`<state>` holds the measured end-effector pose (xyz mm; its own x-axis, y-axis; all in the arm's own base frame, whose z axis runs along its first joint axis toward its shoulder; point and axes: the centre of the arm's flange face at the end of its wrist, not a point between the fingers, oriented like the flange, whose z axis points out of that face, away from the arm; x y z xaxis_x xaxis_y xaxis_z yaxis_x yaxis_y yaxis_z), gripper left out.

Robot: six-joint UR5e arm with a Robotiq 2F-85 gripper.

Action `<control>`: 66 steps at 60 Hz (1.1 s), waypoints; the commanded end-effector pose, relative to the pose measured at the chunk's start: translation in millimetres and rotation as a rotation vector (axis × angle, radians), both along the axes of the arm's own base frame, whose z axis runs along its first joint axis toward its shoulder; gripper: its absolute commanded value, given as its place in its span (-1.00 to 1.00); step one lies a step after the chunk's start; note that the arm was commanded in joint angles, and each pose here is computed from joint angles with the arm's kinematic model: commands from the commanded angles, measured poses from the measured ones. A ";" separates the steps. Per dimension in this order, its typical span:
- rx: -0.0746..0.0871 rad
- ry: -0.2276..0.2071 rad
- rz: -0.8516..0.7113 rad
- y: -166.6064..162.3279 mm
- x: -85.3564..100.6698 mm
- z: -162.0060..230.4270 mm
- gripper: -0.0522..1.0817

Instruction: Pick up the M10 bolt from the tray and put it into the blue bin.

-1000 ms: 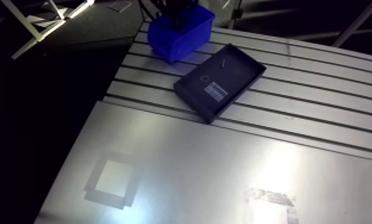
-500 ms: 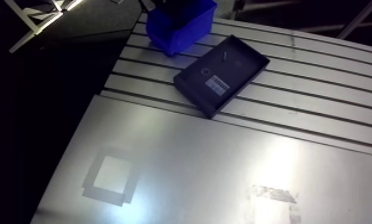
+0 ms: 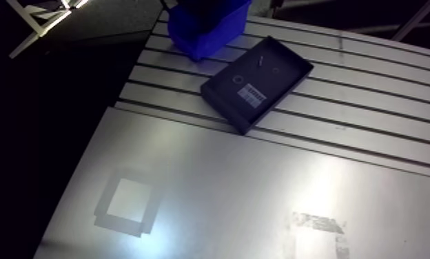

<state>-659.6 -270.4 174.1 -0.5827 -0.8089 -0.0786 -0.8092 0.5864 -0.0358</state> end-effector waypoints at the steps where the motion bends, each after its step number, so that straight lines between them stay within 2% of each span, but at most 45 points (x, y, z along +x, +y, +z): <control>1: -0.005 -0.002 -0.018 -0.1 0.7 0.5 -0.85; 15: -0.001 -0.002 -0.021 1.5 1.1 13.7 -0.89; 25: -0.007 0.020 -0.021 0.8 -1.7 47.5 -0.89; 38: -0.011 0.024 -0.024 0.4 3.4 80.9 -0.89; 56: -0.005 0.024 -0.115 9.1 30.8 174.4 -0.89; 62: 0.001 0.025 -0.175 14.3 41.6 200.7 -0.89; 63: 0.008 0.026 -0.200 15.8 45.0 207.0 -0.89; 66: 0.014 0.024 -0.227 17.7 48.1 212.0 -0.89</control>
